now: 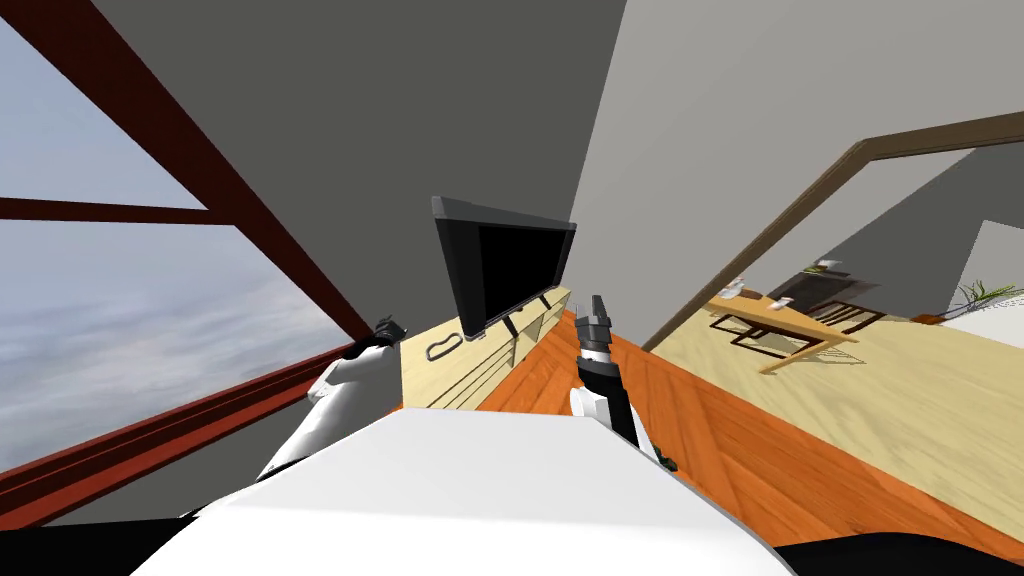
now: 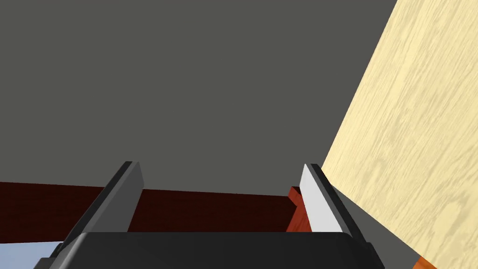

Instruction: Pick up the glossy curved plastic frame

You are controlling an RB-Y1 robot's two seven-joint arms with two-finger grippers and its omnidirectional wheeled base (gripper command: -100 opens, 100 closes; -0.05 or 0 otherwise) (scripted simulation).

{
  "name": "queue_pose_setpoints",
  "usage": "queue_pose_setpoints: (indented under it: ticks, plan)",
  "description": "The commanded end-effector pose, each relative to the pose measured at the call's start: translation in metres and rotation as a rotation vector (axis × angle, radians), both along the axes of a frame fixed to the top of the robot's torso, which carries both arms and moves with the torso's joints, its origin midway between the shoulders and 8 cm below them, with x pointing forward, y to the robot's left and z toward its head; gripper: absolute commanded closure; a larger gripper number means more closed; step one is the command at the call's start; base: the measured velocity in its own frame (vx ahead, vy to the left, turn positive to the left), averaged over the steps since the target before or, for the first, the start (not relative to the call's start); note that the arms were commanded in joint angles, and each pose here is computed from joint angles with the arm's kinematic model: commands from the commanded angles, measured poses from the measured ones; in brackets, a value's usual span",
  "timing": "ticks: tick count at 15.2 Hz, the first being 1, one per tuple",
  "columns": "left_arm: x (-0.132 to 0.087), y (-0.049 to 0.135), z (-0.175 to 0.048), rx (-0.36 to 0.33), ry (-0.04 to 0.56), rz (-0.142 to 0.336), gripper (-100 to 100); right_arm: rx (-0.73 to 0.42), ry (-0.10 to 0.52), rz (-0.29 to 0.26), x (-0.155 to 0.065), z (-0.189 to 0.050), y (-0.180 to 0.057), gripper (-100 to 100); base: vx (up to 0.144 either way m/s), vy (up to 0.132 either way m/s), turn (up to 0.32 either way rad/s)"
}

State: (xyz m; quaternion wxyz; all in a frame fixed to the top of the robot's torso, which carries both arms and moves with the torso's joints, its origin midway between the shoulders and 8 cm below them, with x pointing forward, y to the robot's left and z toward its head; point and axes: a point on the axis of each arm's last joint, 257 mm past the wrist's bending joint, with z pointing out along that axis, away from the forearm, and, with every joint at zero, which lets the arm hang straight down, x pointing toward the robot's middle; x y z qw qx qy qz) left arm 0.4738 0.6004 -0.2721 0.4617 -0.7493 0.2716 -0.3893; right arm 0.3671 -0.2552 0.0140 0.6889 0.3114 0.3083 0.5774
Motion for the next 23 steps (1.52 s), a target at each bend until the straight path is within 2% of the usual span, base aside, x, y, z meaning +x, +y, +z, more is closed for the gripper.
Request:
queue_pose_setpoints:
  ticks: [1, 2, 3, 4, 7, 8, 10, 11, 14, 15, 17, 18, 20, 21, 22, 23]
  plan:
    - [-0.006, 0.015, -0.014, -0.075, 0.023, 0.048, -100, 0.0, 0.0, 0.0, 0.0, 0.0, 0.0, 0, -0.007, 0.02, -0.309]
    - [-0.01, 0.016, -0.025, -0.087, 0.045, 0.056, -100, 0.0, 0.0, 0.0, 0.0, 0.0, 0.0, 0, -0.012, 0.032, -0.292]
    - [-0.011, 0.016, -0.027, -0.089, 0.048, 0.058, -100, 0.0, 0.0, 0.0, 0.0, 0.0, 0.0, 0, -0.021, 0.025, -0.099]
    - [-0.016, 0.027, -0.037, -0.153, 0.06, 0.099, -100, 0.0, 0.0, 0.0, 0.0, 0.0, 0.0, 0, -0.005, 0.022, -0.278]
    - [-0.021, 0.028, -0.047, -0.165, 0.081, 0.106, -100, 0.0, 0.0, 0.0, 0.0, 0.0, 0.0, 0, -0.013, 0.022, -0.133]
    - [-0.025, 0.036, -0.055, -0.229, 0.091, 0.145, -100, 0.0, 0.0, 0.0, 0.0, 0.0, 0.0, 0, 0.009, 0.009, -0.225]
    - [-0.031, 0.036, -0.067, -0.242, 0.112, 0.154, -100, 0.0, 0.0, 0.0, 0.0, 0.0, 0.0, 0, -0.012, 0.03, -0.197]
    - [-0.034, 0.042, -0.071, -0.303, 0.113, 0.188, -100, 0.0, 0.0, 0.0, 0.0, 0.0, 0.0, 0, -0.014, 0.03, -0.271]
    - [-0.042, 0.042, -0.086, -0.32, 0.14, 0.202, -100, 0.0, 0.0, 0.0, 0.0, 0.0, 0.0, 0, -0.005, 0.022, -0.144]
    - [-0.047, 0.046, -0.095, -0.385, 0.148, 0.238, -100, 0.0, 0.0, 0.0, 0.0, 0.0, 0.0, 0, -0.001, 0.011, -0.204]
    - [-0.053, 0.046, -0.105, -0.397, 0.166, 0.247, -100, 0.0, 0.0, 0.0, 0.0, 0.0, 0.0, 0, 0.002, 0.031, -0.189]
    - [-0.059, 0.047, -0.115, -0.464, 0.177, 0.285, -100, 0.0, 0.0, 0.0, 0.0, 0.0, 0.0, 0, -0.028, 0.026, -0.25]
    - [-0.064, 0.047, -0.122, -0.473, 0.19, 0.291, -100, 0.0, 0.0, 0.0, 0.0, 0.0, 0.0, 0, -0.011, 0.034, -0.184]
    - [-0.068, 0.047, -0.129, -0.535, 0.196, 0.324, -100, 0.0, 0.0, 0.0, 0.0, 0.0, 0.0, 0, -0.012, 0.03, -0.238]
    - [-0.074, 0.045, -0.138, -0.546, 0.212, 0.333, -100, 0.0, 0.0, 0.0, 0.0, 0.0, 0.0, 0, -0.011, 0.033, -0.24]
    - [-0.078, 0.044, -0.145, -0.606, 0.217, 0.365, -100, 0.0, 0.0, 0.0, 0.0, 0.0, 0.0, 0, -0.011, 0.039, -0.273]
